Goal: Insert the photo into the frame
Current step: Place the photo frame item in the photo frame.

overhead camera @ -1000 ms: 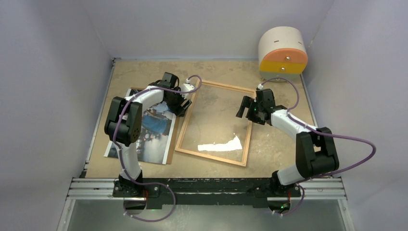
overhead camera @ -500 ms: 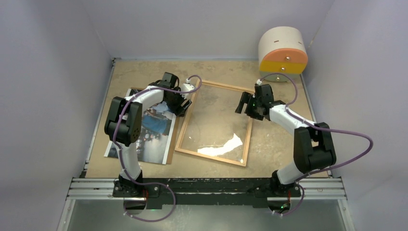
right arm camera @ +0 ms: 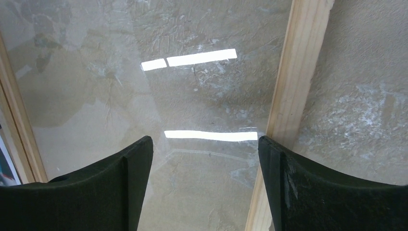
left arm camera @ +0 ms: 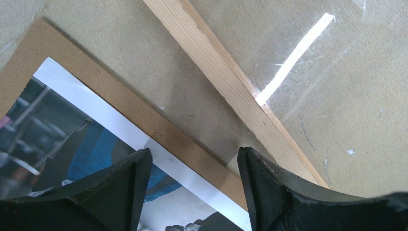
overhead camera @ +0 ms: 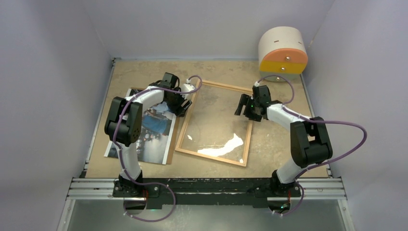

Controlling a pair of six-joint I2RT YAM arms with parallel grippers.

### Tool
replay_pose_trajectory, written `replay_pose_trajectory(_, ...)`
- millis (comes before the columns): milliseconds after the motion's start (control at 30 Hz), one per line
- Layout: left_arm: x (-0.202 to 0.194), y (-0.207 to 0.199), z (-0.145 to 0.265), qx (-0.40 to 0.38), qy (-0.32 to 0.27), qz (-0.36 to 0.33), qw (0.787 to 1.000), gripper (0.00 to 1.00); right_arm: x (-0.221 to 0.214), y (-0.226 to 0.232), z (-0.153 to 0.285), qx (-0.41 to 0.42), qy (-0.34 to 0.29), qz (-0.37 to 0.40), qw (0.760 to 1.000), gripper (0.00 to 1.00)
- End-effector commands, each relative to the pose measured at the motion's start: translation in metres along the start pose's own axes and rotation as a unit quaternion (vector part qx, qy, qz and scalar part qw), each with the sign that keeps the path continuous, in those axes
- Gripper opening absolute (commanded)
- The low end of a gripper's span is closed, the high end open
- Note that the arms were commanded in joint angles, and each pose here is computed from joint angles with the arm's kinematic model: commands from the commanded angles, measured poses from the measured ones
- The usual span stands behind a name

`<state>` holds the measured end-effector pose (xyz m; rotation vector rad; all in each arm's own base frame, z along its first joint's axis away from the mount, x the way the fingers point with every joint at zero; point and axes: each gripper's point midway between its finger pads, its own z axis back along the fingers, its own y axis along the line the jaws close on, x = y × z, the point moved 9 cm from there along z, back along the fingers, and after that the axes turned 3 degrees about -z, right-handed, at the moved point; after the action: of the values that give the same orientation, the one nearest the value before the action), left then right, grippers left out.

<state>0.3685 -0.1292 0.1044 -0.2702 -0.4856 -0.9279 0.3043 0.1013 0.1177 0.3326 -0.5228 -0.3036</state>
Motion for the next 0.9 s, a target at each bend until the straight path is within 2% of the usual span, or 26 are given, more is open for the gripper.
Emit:
replay_pose_trajectory(0,-0.004,-0.022,-0.004,-0.041,0.011,0.000,0.999,0.70,0.012,0.002,0.003,-0.005,-0.006,0.002,1.000,0.82)
replay_pose_trajectory(433,0.009,-0.043,-0.006,-0.052,0.009,-0.026,0.998,0.70,0.037,0.021,0.035,0.038,-0.042,0.007,0.998,0.83)
replay_pose_trajectory(533,0.014,-0.040,0.002,-0.037,0.004,-0.030,0.999,0.70,0.046,0.031,0.043,0.051,-0.071,0.006,0.996,0.83)
replay_pose_trajectory(700,0.026,-0.003,0.039,0.008,-0.023,-0.006,1.000,0.74,0.044,0.090,0.052,0.115,-0.073,0.028,0.990,0.83)
replay_pose_trajectory(867,0.036,0.038,0.103,0.051,-0.070,0.023,0.996,0.87,0.024,0.171,0.047,0.178,-0.051,0.064,0.981,0.82)
